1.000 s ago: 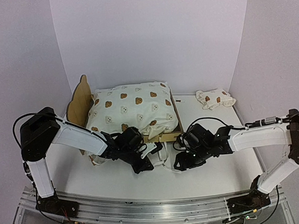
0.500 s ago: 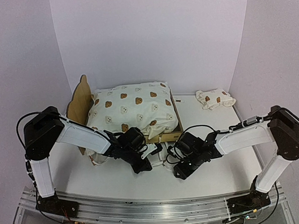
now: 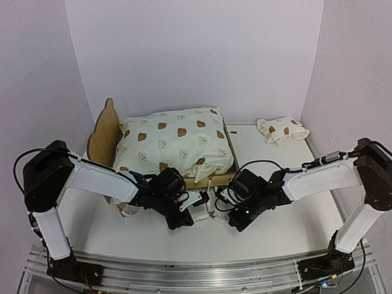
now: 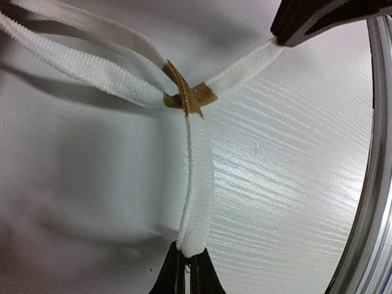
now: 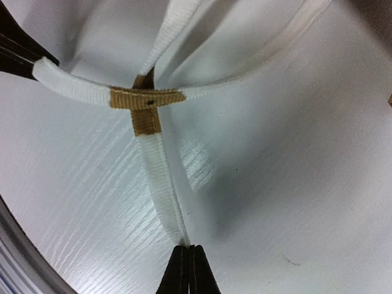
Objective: Set up the pet bed
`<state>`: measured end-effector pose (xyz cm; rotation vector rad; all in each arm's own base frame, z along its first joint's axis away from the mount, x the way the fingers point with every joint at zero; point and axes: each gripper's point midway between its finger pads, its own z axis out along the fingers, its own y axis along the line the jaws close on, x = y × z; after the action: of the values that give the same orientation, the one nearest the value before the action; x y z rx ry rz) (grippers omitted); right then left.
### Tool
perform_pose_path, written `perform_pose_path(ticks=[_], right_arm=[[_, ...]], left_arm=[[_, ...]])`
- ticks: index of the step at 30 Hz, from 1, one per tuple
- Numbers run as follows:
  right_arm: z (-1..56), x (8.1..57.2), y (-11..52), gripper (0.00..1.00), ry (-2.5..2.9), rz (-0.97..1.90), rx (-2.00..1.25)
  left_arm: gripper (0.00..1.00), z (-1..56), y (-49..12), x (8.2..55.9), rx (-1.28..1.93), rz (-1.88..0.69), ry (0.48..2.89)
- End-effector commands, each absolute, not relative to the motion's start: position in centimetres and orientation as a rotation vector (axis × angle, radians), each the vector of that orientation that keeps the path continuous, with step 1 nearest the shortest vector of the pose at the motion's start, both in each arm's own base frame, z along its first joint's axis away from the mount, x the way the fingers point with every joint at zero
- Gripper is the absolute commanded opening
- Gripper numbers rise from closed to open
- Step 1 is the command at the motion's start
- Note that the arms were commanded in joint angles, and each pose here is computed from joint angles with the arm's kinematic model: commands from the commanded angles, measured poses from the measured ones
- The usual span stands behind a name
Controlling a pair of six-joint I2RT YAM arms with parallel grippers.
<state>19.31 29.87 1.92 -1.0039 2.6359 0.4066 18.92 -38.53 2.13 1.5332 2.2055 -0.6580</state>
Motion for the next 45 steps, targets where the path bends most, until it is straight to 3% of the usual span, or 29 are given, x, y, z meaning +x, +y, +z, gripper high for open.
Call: perform_pose_path(ticks=[1, 4, 6, 11, 15, 22, 29, 36, 45], right_arm=[[5.5, 18.8, 30.6, 0.00, 2.615, 0.546, -0.919], [7.2, 19.0, 30.8, 0.00, 2.599, 0.583, -0.879], [8.2, 19.4, 30.8, 0.00, 2.585, 0.601, -0.845], [9.2, 20.6, 31.1, 0.00, 2.590, 0.622, -0.748], [9.8, 21.2, 31.9, 0.00, 2.589, 0.642, -0.716], [10.1, 22.3, 32.0, 0.00, 2.609, 0.628, -0.569], [10.1, 22.6, 32.7, 0.00, 2.576, 0.699, -0.507], [9.6, 22.1, 32.9, 0.00, 2.576, 0.730, -0.527], [9.1, 21.7, 33.0, 0.00, 2.590, 0.742, -0.558]], left_arm=[[0.00, 4.4, -38.9, 19.7, 1.567, -0.649, 2.086], [0.00, 4.4, -39.2, 19.6, 1.591, -0.663, 2.065], [0.05, 4.7, -39.4, 19.5, 1.609, -0.670, 2.031], [0.44, 8.1, -40.7, 20.0, 1.591, -0.718, 1.889], [0.58, 11.2, -40.9, 19.1, 1.559, -0.808, 1.799], [0.52, 11.7, -42.4, 23.9, 1.030, -0.825, 2.118], [0.57, 9.6, -42.9, 26.4, 0.610, -0.872, 2.274], [0.56, 10.0, -44.9, 28.0, 0.508, -0.986, 2.165], [0.41, 7.7, -45.5, 28.7, 0.458, -1.032, 2.178]])
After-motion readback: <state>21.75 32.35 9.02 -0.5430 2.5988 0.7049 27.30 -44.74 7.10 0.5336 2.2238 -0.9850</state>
